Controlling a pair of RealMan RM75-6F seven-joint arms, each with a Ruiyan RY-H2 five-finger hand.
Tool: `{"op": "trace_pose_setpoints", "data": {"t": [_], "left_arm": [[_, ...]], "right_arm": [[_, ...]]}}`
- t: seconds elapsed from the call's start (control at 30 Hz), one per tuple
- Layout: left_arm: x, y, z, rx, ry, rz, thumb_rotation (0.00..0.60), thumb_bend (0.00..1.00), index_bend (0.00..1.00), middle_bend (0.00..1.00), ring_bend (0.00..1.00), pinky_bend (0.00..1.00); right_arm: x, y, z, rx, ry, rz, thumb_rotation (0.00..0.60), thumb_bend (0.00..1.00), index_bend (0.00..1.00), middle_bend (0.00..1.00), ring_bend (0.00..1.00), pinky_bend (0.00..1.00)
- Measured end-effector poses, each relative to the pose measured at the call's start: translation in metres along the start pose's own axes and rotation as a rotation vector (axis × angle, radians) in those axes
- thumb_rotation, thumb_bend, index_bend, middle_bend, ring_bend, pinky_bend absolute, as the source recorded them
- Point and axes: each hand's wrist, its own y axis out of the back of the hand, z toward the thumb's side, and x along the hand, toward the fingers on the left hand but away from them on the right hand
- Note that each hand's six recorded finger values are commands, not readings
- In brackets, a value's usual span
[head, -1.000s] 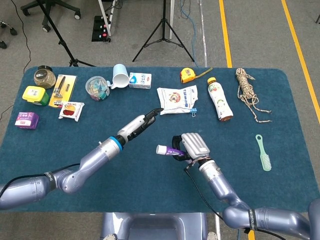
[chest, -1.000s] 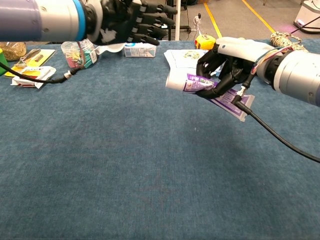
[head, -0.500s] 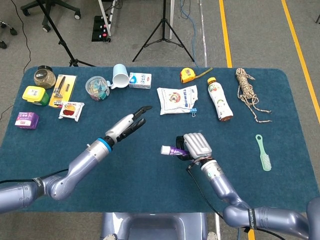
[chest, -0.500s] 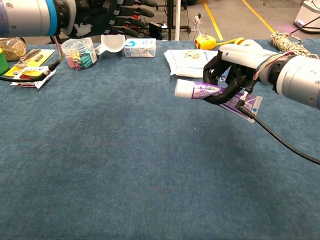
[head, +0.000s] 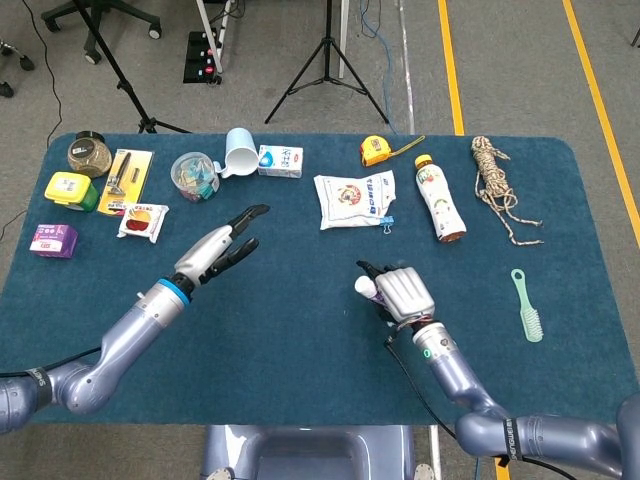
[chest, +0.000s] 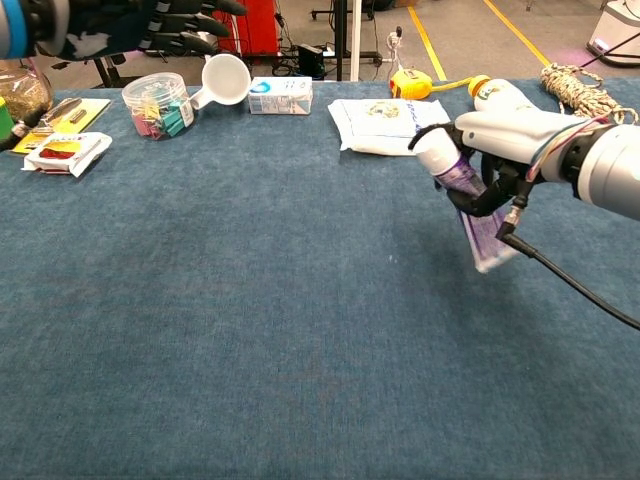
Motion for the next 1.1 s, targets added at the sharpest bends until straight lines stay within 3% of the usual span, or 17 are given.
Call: {"op": "trace_pose_setpoints", "data": {"t": [0.33,0.43,0.5,0.6,0.8,1.1], "left_arm": [[-0.024,0.019,-0.016,0.069,0.022,0.043,0.0,0.0,0.0,0.0,0.0,0.0],[-0.031,0.026,-0.021,0.099,0.026,0.067,0.0,0.0,0.0,0.0,0.0,0.0],[-0.034,0.03,-0.024,0.121,0.03,0.083,0.0,0.0,0.0,0.0,0.0,0.0],[-0.038,0.036,-0.028,0.135,0.04,0.096,0.0,0.0,0.0,0.0,0.0,0.0],[-0.039,0.042,-0.028,0.131,0.041,0.112,0.0,0.0,0.0,0.0,0.0,0.0],[-0.044,0.05,-0.027,0.138,0.033,0.13,0.0,0.0,0.0,0.0,0.0,0.0]], "right_arm": [[0.009,0.005,-0.009,0.023,-0.01,-0.001,0.6,0.92,0.0,0.09,0.12,0.17],[0.011,0.004,-0.011,0.03,-0.01,0.005,0.6,0.88,0.0,0.05,0.09,0.12],[0.01,0.003,-0.012,0.036,-0.011,0.01,0.6,0.78,0.0,0.02,0.05,0.08],[0.01,0.002,-0.011,0.039,-0.013,0.027,0.6,0.54,0.0,0.0,0.0,0.02],[0.007,0.005,-0.008,0.036,-0.022,0.058,0.6,0.15,0.0,0.0,0.0,0.0],[0.006,0.021,0.0,0.03,-0.03,0.065,0.6,0.04,0.0,0.0,0.0,0.0]]}}
